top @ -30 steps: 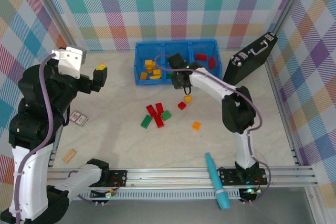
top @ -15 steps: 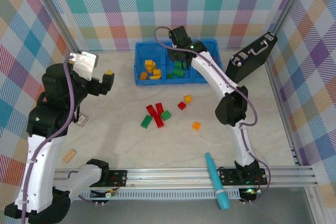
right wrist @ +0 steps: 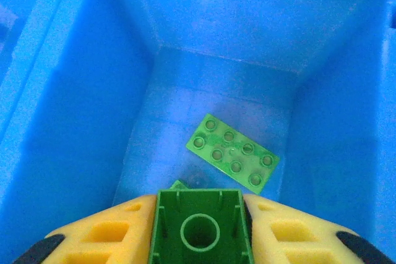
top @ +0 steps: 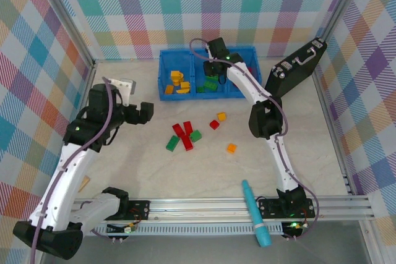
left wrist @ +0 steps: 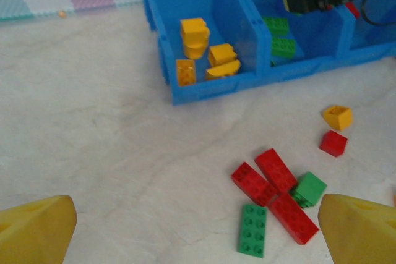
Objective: Sort the legos into containers by color
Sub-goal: Place the lego in the container, then pick up the lego from the center of the table.
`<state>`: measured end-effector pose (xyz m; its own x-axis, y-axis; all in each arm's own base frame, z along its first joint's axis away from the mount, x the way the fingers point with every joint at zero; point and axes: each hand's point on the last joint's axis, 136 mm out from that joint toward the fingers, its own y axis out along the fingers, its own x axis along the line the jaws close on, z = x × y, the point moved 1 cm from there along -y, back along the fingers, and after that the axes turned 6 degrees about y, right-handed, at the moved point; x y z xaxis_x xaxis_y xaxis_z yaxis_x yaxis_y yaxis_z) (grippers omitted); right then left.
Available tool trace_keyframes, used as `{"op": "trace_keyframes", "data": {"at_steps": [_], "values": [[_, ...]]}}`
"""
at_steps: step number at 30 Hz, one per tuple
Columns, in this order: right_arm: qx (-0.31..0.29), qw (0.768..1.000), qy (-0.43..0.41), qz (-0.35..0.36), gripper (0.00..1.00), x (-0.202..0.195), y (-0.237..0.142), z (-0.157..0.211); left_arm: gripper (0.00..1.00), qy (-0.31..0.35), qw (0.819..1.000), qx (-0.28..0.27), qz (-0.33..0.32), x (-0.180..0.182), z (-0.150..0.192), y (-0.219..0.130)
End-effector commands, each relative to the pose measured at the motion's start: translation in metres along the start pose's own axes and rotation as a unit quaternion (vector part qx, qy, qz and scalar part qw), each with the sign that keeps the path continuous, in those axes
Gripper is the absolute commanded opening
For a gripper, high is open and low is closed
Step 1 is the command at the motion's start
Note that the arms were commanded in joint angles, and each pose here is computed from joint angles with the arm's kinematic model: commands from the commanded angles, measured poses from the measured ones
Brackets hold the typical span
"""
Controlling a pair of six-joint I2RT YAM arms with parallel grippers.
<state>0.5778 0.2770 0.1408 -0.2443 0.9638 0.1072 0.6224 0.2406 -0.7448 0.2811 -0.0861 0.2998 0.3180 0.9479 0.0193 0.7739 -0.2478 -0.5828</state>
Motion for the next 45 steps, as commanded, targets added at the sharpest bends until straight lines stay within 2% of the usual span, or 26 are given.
{"op": "trace_keyframes", "data": {"at_steps": [1, 6, 10, 17, 22, 28, 32, 35, 39, 45], "values": [[-0.014, 0.999, -0.024, -0.024, 0.38, 0.005, 0.005, -0.007, 1.0, -0.009, 0.999, 0.007, 0.046, -0.027, -0.001, 0.014], [-0.017, 0.998, -0.047, -0.031, 0.45, 0.005, 0.004, -0.007, 1.0, -0.002, 0.996, 0.032, 0.08, -0.064, 0.002, 0.047], [-0.039, 0.996, -0.064, -0.047, 0.58, 0.01, -0.015, -0.019, 1.0, -0.02, 0.991, 0.046, 0.124, -0.098, 0.002, 0.08], [-0.093, 0.99, -0.08, -0.064, 0.72, 0.006, -0.092, -0.052, 1.0, 0.017, 0.979, 0.099, 0.177, -0.165, 0.009, 0.149], [-0.126, 0.986, -0.097, -0.055, 0.77, -0.01, -0.158, -0.06, 1.0, -0.001, 0.972, 0.147, 0.184, -0.192, 0.015, 0.191], [-0.148, 0.984, -0.097, -0.032, 0.8, -0.03, -0.217, -0.038, 0.97, -0.057, 0.961, 0.212, 0.165, -0.216, 0.027, 0.226], [-0.147, 0.986, -0.075, -0.009, 0.81, -0.051, -0.238, -0.012, 0.92, -0.116, 0.95, 0.249, 0.149, -0.226, 0.037, 0.243], [-0.144, 0.988, -0.056, -0.001, 0.81, -0.065, -0.248, 0.009, 0.89, -0.146, 0.946, 0.255, 0.14, -0.233, 0.042, 0.253], [-0.143, 0.989, -0.023, 0.002, 0.83, -0.075, -0.259, 0.031, 0.87, -0.153, 0.944, 0.267, 0.12, -0.241, 0.05, 0.263], [-0.139, 0.99, 0.009, -0.006, 0.91, -0.078, -0.271, 0.063, 0.85, -0.156, 0.944, 0.277, 0.09, -0.249, 0.059, 0.273]]}}
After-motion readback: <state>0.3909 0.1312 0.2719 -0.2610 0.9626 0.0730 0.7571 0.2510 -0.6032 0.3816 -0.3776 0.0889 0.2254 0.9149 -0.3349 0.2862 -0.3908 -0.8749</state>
